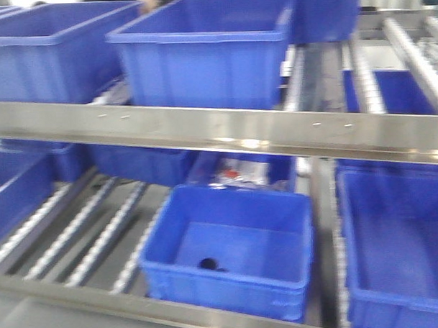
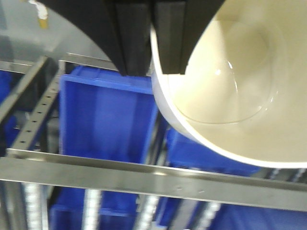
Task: Move white bin to right shelf second layer
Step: 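Drive up close to the roller shelf with the bin held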
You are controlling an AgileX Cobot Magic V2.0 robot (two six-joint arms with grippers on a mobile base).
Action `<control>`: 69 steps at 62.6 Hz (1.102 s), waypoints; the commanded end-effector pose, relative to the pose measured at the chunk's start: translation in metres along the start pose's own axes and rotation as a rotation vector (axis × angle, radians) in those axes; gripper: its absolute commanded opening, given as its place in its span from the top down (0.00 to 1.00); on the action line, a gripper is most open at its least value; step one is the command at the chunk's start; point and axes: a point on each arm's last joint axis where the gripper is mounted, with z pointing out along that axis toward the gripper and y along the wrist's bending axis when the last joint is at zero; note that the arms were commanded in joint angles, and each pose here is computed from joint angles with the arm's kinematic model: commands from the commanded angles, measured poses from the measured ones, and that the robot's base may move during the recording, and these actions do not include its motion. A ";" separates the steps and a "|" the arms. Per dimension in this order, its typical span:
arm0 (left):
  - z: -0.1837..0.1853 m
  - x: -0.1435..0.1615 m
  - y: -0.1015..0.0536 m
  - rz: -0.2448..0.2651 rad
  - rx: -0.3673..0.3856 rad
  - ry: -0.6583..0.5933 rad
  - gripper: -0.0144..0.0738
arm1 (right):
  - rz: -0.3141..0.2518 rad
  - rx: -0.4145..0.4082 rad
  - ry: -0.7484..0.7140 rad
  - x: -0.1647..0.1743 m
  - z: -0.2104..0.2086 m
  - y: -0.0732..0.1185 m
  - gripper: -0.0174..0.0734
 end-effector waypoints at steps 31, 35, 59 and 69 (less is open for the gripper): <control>0.000 0.001 0.000 -0.011 -0.001 -0.071 0.74 | 0.000 -0.002 -0.114 -0.016 -0.004 0.001 0.76; 0.000 0.001 0.000 -0.011 -0.001 -0.071 0.74 | 0.000 -0.002 -0.114 -0.016 -0.004 0.001 0.76; 0.000 0.001 0.000 -0.011 -0.001 -0.071 0.74 | 0.000 -0.002 -0.114 -0.016 -0.004 0.001 0.76; 0.000 0.001 0.000 -0.011 -0.001 -0.071 0.74 | 0.000 -0.002 -0.114 -0.016 -0.004 0.001 0.76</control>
